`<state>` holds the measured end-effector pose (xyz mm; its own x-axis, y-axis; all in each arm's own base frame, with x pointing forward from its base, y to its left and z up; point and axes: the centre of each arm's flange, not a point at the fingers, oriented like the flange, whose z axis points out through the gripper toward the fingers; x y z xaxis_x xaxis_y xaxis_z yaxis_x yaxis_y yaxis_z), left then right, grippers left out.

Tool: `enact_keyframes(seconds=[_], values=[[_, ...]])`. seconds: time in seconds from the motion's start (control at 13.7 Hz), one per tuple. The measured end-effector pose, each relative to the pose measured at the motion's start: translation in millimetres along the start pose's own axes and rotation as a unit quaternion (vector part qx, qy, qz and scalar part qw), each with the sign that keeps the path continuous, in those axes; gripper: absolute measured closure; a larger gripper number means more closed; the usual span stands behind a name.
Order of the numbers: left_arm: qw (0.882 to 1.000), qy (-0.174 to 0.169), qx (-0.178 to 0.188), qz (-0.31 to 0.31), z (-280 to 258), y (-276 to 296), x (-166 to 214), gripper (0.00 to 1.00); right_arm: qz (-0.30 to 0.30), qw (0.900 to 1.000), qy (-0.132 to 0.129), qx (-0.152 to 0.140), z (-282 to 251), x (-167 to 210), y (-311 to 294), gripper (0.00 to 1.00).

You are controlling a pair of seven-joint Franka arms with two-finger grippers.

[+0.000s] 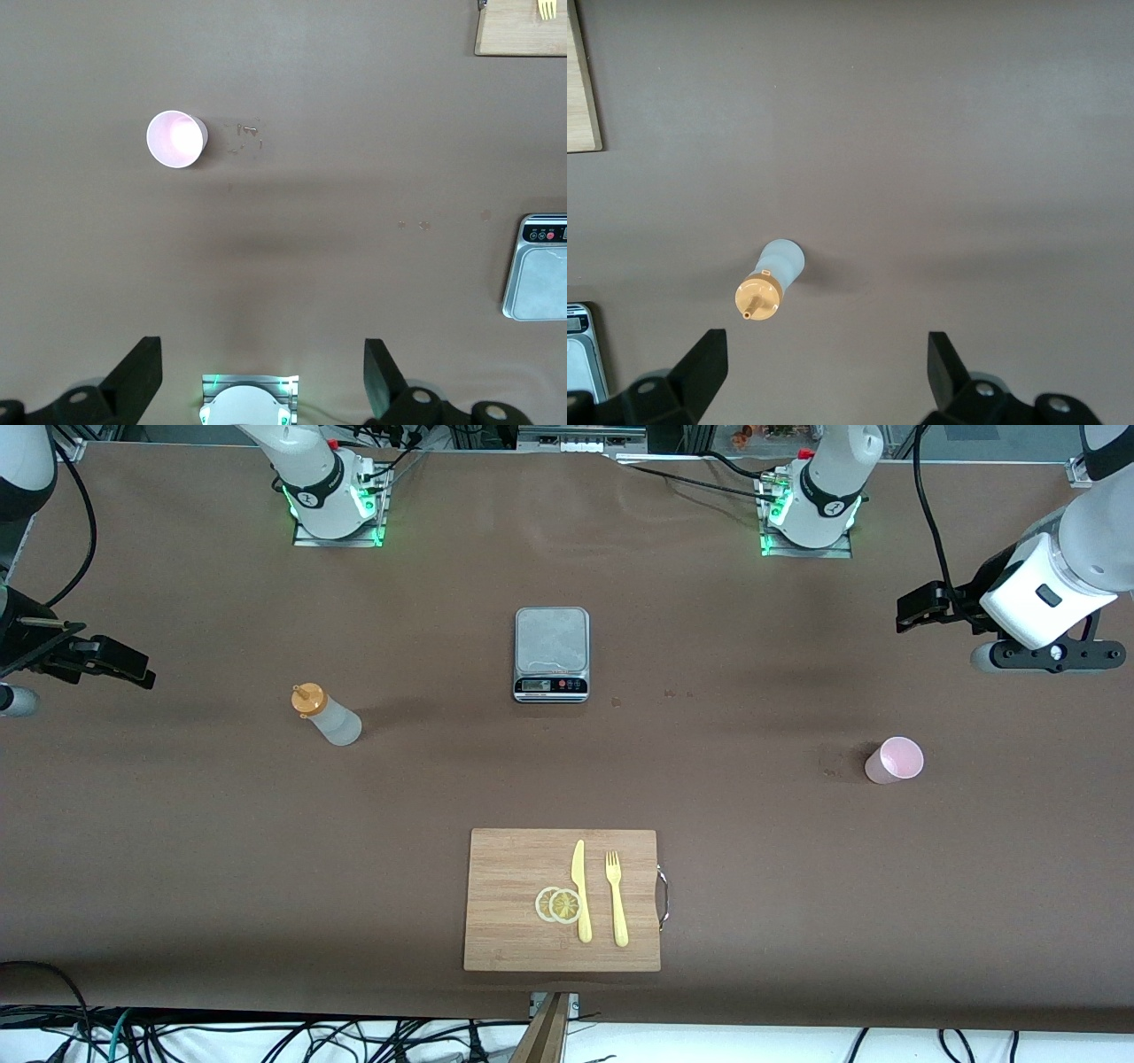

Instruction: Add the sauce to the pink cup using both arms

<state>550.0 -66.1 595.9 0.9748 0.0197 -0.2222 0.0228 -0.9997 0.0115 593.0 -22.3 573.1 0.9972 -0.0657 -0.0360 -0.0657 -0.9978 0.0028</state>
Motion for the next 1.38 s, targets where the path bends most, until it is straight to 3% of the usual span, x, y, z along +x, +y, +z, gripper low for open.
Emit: enact_keyframes(seconds=[1.38], values=[[1.000, -0.001, 0.000, -0.003, 0.7, -3.4, 1.2, 0.00, 0.000, 1.000, 0.000, 0.000, 0.5, 0.2, 0.1, 0.00]])
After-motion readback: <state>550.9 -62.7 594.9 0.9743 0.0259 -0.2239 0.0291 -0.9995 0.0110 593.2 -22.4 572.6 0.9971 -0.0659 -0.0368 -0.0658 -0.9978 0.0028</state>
